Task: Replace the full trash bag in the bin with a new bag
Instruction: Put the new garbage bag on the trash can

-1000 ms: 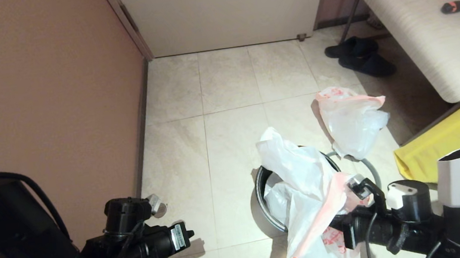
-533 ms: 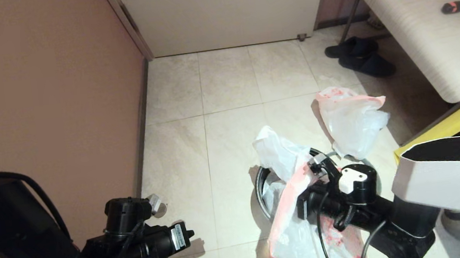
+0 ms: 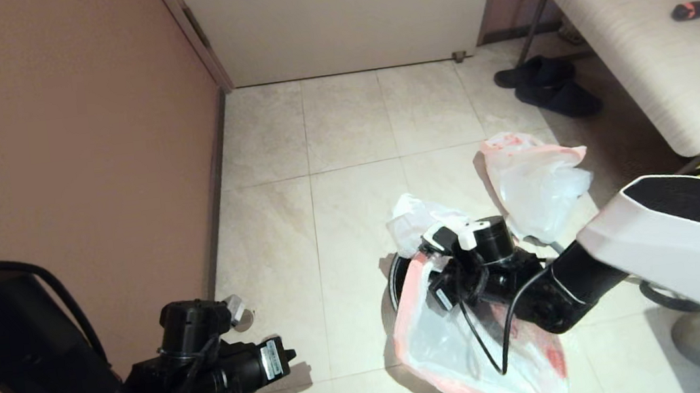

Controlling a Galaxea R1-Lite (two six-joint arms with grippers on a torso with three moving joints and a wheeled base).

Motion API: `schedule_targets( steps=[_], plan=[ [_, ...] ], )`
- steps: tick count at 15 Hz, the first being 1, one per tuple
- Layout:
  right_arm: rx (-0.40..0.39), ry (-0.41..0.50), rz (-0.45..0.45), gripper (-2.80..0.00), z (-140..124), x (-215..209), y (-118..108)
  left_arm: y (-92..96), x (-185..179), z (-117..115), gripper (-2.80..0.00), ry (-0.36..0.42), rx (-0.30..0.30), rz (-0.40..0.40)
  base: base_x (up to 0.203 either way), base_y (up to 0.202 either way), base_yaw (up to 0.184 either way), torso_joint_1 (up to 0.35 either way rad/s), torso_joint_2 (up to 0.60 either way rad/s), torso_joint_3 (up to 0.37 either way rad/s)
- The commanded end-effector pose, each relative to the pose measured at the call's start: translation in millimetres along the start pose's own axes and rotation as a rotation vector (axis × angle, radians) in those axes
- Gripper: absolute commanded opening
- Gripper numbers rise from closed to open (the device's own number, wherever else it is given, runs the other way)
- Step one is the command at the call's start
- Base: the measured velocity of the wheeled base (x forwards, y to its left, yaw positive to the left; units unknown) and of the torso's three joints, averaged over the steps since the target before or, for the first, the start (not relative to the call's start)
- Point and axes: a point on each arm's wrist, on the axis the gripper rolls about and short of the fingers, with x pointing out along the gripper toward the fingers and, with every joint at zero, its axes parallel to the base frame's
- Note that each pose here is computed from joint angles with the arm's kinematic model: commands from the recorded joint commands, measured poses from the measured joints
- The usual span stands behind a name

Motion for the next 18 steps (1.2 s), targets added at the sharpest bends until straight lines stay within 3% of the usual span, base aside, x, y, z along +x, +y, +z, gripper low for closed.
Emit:
schedule_targets(
  steps=[1, 5, 7, 12, 18],
  plan=[
    [-0.07, 0.124, -0.01, -2.8, 22.4, -8.0, -13.9, -0.1, 0.0, 0.3, -2.8, -0.003, -0.002, -0.004, 0.0, 0.0, 0.0, 0.0, 0.0, 0.0],
    [-0.148, 0.266, 0.006, -2.8, 48.4, -6.6, -25.9, 0.3, 0.4, 1.5, -2.8, -0.008, -0.005, -0.004, 0.0, 0.0, 0.0, 0.0, 0.0, 0.0],
    [-0.201, 0.363, 0.032, -2.8, 34.3, 10.9, -20.4, 0.3, 0.6, 3.4, -2.8, -0.017, -0.007, -0.006, 0.0, 0.0, 0.0, 0.0, 0.0, 0.0],
    [-0.308, 0.456, 0.072, -2.8, -10.6, 65.7, -7.2, -0.4, 0.8, 3.7, -2.8, -0.018, -0.004, -0.011, 0.0, 0.0, 0.0, 0.0, 0.0, 0.0],
    [-0.34, 0.532, 0.118, -2.8, -35.6, 96.8, 1.7, -2.7, 2.6, 5.7, -2.8, -0.023, 0.001, -0.02, 0.0, 0.0, 0.0, 0.0, 0.0, 0.0]
  ],
)
